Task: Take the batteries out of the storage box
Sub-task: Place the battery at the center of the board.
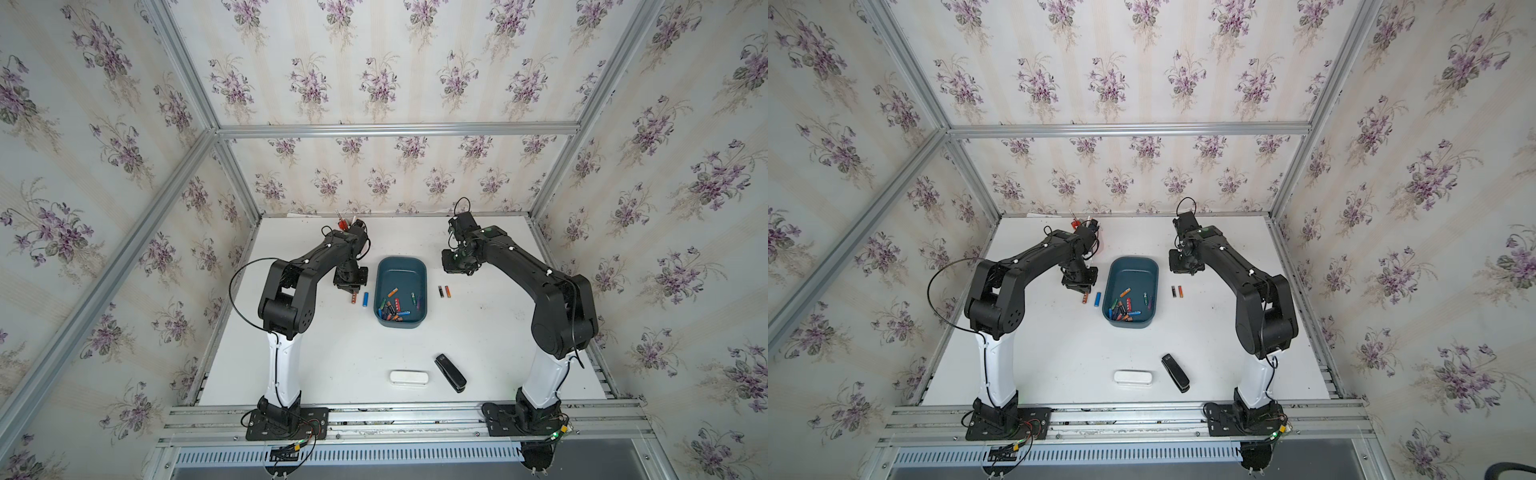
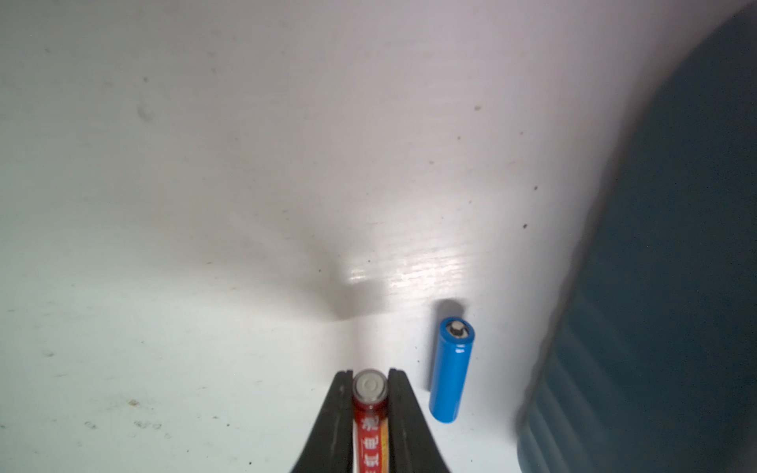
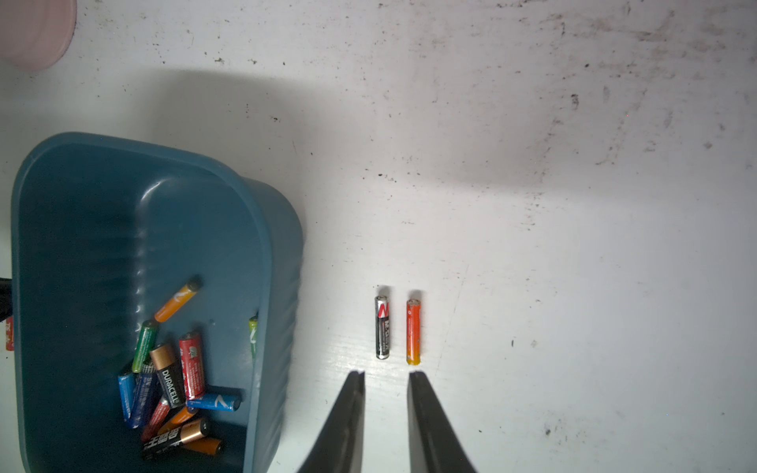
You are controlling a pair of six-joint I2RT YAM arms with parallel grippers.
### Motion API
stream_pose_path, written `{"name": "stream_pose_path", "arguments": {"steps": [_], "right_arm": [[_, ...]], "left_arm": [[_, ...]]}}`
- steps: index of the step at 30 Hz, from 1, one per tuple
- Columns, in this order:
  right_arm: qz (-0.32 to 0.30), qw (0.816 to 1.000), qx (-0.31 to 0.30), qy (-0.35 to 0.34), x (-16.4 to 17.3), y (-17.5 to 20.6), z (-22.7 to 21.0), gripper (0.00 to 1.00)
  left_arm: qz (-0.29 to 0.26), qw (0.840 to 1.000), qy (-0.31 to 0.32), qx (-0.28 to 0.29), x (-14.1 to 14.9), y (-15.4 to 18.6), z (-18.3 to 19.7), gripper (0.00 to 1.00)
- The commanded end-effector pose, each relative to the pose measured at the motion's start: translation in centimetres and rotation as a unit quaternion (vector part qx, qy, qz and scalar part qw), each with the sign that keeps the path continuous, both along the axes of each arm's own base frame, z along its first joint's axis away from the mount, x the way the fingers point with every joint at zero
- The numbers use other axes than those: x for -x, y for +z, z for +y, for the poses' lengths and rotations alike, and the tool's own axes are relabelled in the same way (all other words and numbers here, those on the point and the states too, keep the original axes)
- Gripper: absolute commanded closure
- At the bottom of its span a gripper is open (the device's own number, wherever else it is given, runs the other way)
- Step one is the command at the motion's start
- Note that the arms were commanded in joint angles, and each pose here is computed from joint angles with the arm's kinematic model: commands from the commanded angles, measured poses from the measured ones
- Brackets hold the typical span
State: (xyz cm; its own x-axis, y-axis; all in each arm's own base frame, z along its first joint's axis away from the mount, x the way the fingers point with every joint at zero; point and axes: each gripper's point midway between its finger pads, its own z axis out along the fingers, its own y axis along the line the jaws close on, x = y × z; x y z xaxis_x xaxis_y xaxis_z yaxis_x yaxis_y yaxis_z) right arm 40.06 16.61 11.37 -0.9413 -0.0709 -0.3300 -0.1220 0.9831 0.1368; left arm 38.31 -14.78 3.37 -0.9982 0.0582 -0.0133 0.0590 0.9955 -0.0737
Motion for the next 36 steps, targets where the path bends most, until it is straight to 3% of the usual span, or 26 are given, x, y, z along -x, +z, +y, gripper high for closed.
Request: {"name": "stream_pose_path", "arguments": {"steps": [1, 18, 36], "right_arm": [[0.005, 1.000, 0.008, 0.000, 0.2, -0.1, -0.2, 0.76], [0.006, 1.000, 0.010, 0.000, 0.3, -0.2, -0.2, 0.76], [0.001, 1.000, 0.006, 0.005, 0.5, 0.6, 0.9, 0.76]], "left_arm": [[0.000, 1.000, -0.001, 0.002, -0.2, -0.4, -0.1, 0.83], [0.016, 1.000, -0.005, 0.008, -0.1, -1.9, -0.5, 0.78], [-0.017, 1.000, 0.000, 0.022, -1.3, 1.3, -1.1, 0.63]]}}
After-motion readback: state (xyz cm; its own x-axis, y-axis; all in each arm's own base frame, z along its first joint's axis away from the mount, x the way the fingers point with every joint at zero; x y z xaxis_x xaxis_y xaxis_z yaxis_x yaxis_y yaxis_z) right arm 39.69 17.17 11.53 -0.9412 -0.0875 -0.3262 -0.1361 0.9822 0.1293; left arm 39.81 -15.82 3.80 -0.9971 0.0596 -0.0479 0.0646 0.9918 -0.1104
